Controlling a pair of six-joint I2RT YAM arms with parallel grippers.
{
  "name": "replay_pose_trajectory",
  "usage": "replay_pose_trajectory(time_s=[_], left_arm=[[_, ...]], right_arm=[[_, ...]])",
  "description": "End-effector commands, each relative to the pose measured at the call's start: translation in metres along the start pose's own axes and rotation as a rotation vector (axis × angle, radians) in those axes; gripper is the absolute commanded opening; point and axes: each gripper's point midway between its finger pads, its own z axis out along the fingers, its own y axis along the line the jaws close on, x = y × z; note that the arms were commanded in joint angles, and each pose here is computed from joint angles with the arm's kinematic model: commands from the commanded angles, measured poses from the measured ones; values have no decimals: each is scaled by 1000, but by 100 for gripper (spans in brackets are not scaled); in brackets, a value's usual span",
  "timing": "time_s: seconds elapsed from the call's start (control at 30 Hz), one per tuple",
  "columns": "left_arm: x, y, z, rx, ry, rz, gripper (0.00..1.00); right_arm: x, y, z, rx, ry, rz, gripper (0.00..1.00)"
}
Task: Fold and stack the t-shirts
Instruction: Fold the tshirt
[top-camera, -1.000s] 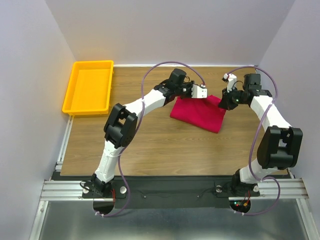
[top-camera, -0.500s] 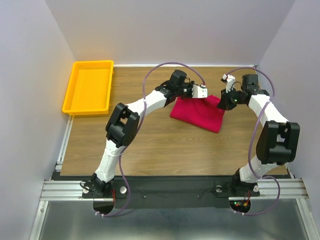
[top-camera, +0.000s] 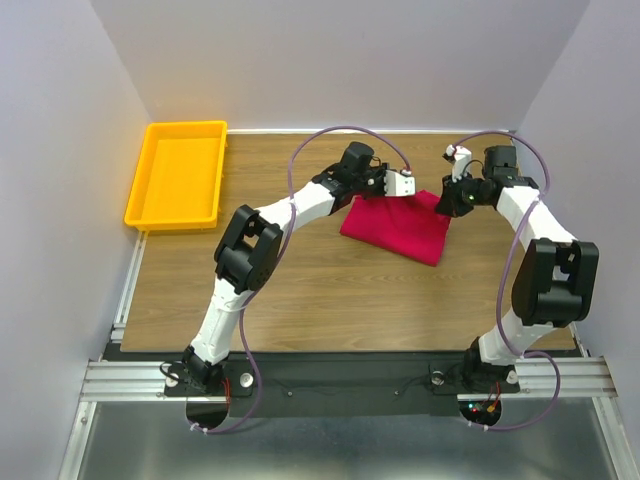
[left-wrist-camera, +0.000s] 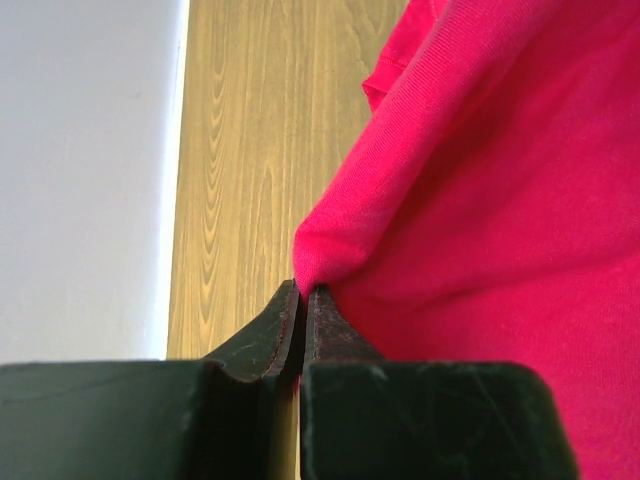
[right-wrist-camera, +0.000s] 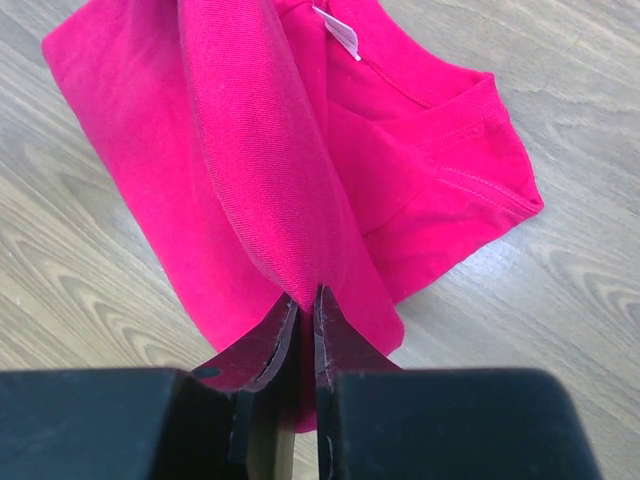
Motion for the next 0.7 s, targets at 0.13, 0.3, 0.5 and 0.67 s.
replay_pose_trajectory(time_s=[0.13, 0.3, 0.5, 0.67], left_arm=[[-25, 39, -7, -103, -60, 20, 0], [-24, 37, -5, -101, -63, 16, 0], [-21, 43, -3, -147, -58, -32, 26], [-29, 67, -8, -256, -71, -117, 73]], right_arm=[[-19, -16, 0, 42, -47, -15, 14], [-17, -19, 3, 46, -38, -4, 15], [-16, -30, 6, 104, -35, 26, 26], [-31, -56, 3, 254, -95, 101, 57]])
